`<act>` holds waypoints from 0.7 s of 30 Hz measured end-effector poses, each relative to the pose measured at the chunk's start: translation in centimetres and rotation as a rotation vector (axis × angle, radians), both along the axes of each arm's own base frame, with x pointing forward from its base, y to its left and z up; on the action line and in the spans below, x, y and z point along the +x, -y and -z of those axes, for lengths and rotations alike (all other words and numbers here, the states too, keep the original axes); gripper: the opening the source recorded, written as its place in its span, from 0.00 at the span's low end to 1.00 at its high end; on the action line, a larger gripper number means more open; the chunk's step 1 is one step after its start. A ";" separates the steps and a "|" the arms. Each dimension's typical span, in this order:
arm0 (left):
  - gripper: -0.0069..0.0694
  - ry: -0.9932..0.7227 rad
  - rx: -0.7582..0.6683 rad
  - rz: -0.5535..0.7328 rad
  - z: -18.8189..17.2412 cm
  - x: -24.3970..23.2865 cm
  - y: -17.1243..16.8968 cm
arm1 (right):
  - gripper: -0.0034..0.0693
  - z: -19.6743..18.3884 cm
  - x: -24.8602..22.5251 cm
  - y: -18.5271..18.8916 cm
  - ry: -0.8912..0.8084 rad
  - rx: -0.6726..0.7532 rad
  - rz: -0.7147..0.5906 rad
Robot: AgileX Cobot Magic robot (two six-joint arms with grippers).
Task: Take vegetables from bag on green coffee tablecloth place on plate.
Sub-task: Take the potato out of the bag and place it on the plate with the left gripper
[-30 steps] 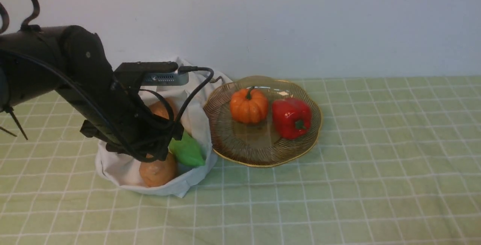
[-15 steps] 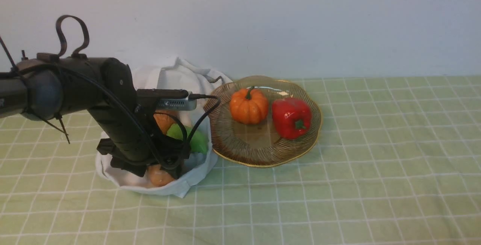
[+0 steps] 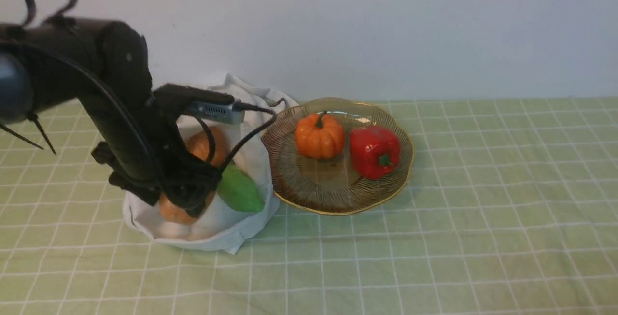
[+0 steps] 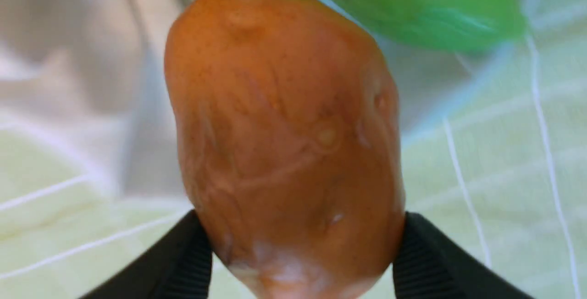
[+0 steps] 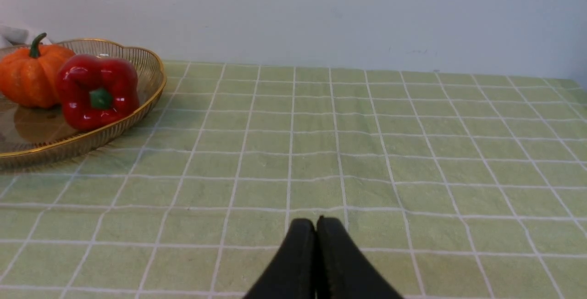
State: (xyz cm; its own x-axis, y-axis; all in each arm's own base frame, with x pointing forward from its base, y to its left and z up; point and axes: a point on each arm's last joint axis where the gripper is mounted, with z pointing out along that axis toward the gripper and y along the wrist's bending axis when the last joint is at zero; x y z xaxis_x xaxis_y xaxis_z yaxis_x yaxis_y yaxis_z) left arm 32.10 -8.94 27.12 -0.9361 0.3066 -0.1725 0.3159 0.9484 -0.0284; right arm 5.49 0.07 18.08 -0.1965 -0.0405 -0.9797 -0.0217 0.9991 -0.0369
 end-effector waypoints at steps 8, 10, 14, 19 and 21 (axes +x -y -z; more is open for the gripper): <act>0.68 0.150 -0.277 -0.002 -5.9 0.3 3.7 | 0.03 0.0 0.0 0.0 0.000 0.000 0.000; 0.68 0.154 -0.359 0.028 -5.6 0.5 5.6 | 0.03 0.0 0.0 0.0 0.000 0.000 0.000; 0.68 0.179 -0.426 0.067 -3.1 1.7 9.4 | 0.03 0.0 0.0 0.0 0.000 0.000 0.000; 0.68 0.213 -0.442 -0.017 0.7 4.3 11.1 | 0.03 0.0 0.0 0.0 0.000 0.000 0.000; 0.68 0.204 -0.441 -0.058 2.4 5.1 11.4 | 0.03 0.0 0.0 0.0 0.000 0.000 0.000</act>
State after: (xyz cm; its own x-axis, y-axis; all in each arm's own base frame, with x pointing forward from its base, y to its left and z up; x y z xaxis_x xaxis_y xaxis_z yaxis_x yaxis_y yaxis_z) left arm 37.23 -20.35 24.74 -0.8830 0.1115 -0.4559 0.3038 0.8763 -0.3740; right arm 5.49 0.07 18.08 -0.1965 -0.0405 -0.9797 -0.0217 0.9991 -0.0369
